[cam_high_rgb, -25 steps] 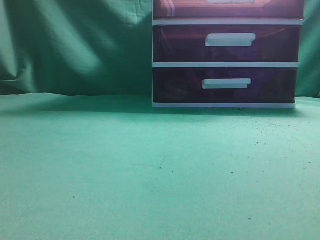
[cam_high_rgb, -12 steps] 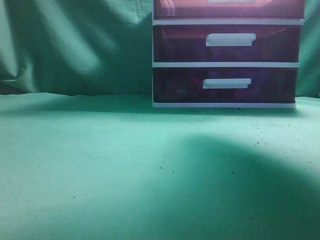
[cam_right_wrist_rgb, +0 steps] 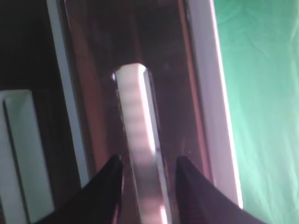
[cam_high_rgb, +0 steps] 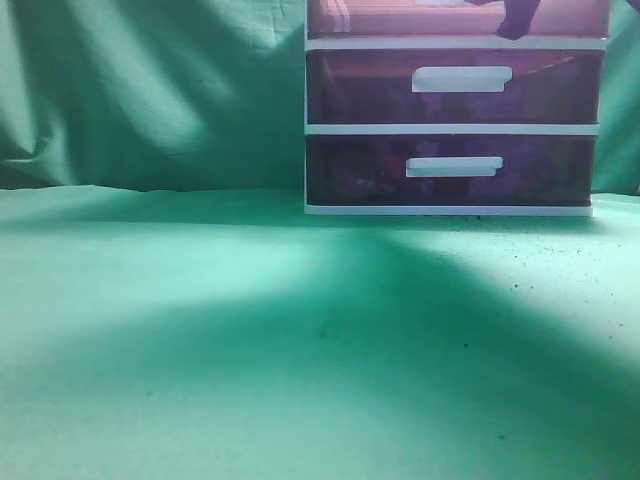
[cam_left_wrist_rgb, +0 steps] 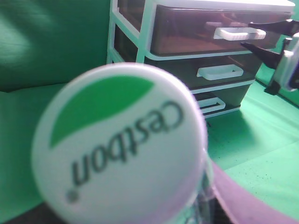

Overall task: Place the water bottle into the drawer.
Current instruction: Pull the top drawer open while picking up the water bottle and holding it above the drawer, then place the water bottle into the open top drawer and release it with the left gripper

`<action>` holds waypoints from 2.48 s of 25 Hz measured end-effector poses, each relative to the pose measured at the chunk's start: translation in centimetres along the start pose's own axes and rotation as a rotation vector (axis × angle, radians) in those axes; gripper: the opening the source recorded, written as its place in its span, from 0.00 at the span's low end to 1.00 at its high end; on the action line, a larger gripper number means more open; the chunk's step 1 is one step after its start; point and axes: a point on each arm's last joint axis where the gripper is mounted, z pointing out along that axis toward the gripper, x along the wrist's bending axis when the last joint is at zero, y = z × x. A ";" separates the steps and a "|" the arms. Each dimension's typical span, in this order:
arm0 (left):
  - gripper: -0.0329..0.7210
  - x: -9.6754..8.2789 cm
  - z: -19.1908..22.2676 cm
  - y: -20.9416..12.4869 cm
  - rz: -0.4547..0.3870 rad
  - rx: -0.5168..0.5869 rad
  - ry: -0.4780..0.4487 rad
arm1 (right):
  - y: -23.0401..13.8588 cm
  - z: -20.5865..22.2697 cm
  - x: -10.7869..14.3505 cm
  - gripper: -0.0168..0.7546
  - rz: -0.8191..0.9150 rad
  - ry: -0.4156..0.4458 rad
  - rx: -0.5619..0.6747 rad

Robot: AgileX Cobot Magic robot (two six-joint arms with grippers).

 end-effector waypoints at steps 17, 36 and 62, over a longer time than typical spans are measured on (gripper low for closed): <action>0.47 0.0 0.0 -0.1 0.027 0.009 0.002 | 0.1 -1.3 0.5 0.15 -0.136 0.017 -0.021; 0.47 0.0 0.1 -0.1 0.024 0.010 0.002 | 1.0 -11.5 2.9 0.15 -0.072 0.081 -0.061; 0.42 -5.2 6.8 16.2 0.142 -0.198 -0.431 | 2.5 -11.8 3.9 0.15 -0.133 0.146 -0.093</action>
